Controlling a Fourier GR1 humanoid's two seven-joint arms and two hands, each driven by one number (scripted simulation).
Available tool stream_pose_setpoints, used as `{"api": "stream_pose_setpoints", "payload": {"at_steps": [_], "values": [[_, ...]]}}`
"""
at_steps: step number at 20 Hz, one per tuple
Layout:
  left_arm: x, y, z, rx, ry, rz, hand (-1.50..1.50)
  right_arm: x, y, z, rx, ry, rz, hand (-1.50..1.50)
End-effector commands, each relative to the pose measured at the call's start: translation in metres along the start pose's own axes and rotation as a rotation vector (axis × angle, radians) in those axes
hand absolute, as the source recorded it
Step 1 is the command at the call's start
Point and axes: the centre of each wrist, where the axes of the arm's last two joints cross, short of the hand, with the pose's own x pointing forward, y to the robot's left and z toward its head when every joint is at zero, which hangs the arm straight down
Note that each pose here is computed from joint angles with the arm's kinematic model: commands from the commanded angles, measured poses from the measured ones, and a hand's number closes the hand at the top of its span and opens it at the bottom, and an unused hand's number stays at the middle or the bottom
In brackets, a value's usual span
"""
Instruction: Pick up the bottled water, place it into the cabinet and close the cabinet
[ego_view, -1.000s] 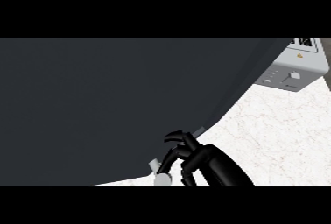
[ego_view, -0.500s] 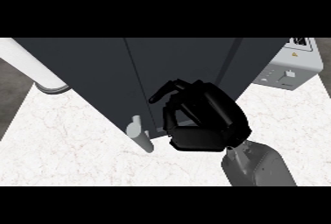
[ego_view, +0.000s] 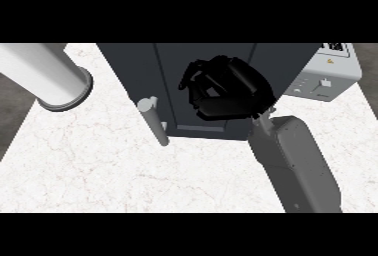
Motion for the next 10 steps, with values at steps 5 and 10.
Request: {"api": "stream_pose_setpoints", "payload": {"at_steps": [5,10], "values": [[0.003,0.008,0.0,-0.019,0.011,0.005,-1.5,0.004,-0.01,-0.047,0.011,0.024,0.02,1.5],[0.0,0.002,-0.006,-0.017,0.011,0.026,-1.5,0.016,-0.002,-0.058,0.072,0.031,-0.034,1.5]]}}
